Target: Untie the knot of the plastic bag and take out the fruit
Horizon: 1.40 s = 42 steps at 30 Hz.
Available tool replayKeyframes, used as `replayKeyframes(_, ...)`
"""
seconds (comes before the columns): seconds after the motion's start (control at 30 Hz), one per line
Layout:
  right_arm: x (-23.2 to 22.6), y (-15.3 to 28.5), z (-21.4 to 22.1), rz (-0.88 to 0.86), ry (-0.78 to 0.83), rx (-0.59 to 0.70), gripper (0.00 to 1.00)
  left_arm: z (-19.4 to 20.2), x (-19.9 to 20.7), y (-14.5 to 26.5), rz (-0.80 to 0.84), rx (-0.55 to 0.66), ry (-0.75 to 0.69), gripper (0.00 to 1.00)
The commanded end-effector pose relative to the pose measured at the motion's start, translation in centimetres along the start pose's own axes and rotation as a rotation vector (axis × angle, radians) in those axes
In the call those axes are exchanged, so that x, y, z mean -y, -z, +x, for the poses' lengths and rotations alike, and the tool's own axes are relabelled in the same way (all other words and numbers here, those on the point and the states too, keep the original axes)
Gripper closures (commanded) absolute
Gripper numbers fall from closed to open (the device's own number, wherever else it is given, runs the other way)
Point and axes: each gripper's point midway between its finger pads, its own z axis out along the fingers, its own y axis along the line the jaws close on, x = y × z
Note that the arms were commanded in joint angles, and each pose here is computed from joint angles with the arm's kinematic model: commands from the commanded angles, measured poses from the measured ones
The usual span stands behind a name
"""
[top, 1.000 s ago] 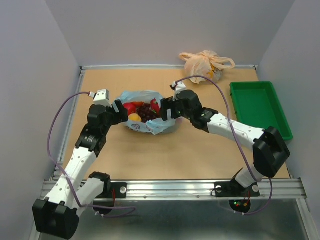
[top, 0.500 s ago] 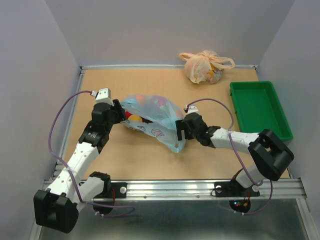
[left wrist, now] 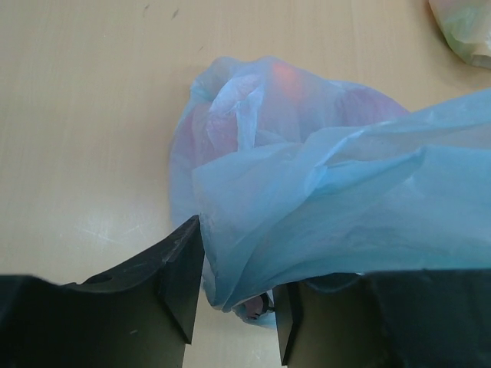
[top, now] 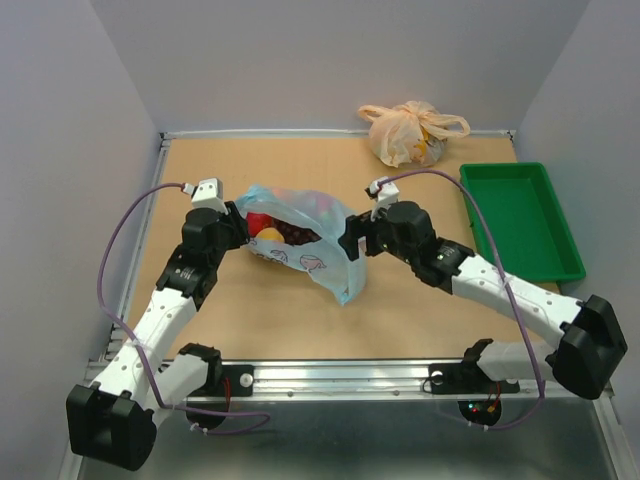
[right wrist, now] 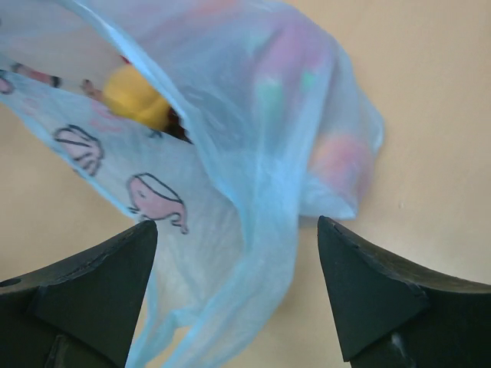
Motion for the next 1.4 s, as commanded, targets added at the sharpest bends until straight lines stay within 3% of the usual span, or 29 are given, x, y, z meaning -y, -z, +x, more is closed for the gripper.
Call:
replayKeyframes(0.0, -5.1, 0.5, -4.8, -0.192, 0.111, 0.066, 0.13, -0.8, 0.4, 0.4, 0.031, 0.047, -0.024, 0.53)
replayKeyframes(0.17, -9.6, -1.1, -4.7, -0.307, 0.22, 0.027, 0.2, -0.9, 0.4, 0.5, 0.03, 0.049, -0.028, 0.52)
replayKeyframes(0.3, -12.5, -3.2, -3.7, -0.375, 0.243, -0.018, 0.34, -0.9, 0.3, 0.5, 0.03, 0.049, -0.035, 0.55)
replayKeyframes(0.53, -13.1, -9.3, -1.9, -0.331, 0.299, -0.06, 0.47, -1.0, 0.8, 0.3, 0.052, 0.053, -0.034, 0.6)
replayKeyframes(0.7, -10.3, -13.1, -1.9, -0.128, 0.284, -0.007, 0.72, -0.8, 0.9, 0.3, 0.059, 0.045, -0.035, 0.61)
replayKeyframes(0.83, -10.1, -14.4, 1.7, -0.154, 0.307, -0.077, 0.74, -0.8, 0.9, 0.2, 0.06, 0.043, -0.034, 0.62)
replayKeyframes(0.93, -14.4, -12.3, 6.9, -0.35, 0.328, -0.18, 0.74, -0.6, 1.0, 0.0, 0.06, 0.034, -0.034, 0.64)
replayKeyframes(1.07, -16.6, -10.6, 10.8, -0.425, 0.382, -0.248, 0.72, -0.3, 1.1, -0.2, 0.067, 0.02, -0.033, 0.64)
replayKeyframes(1.17, -15.7, -10.8, 10.3, -0.36, 0.389, -0.228, 0.71, -0.1, 1.1, -0.3, 0.067, 0.013, -0.035, 0.64)
replayKeyframes(1.2, -14.2, -11.4, 9.3, -0.269, 0.402, -0.198, 0.68, 0.0, 1.1, -0.3, 0.066, 0.009, -0.036, 0.64)
replayKeyframes(1.37, -12.1, -11.7, 4.1, -0.152, 0.438, -0.084, 0.62, -0.1, 0.8, -0.2, 0.054, 0.015, -0.035, 0.64)
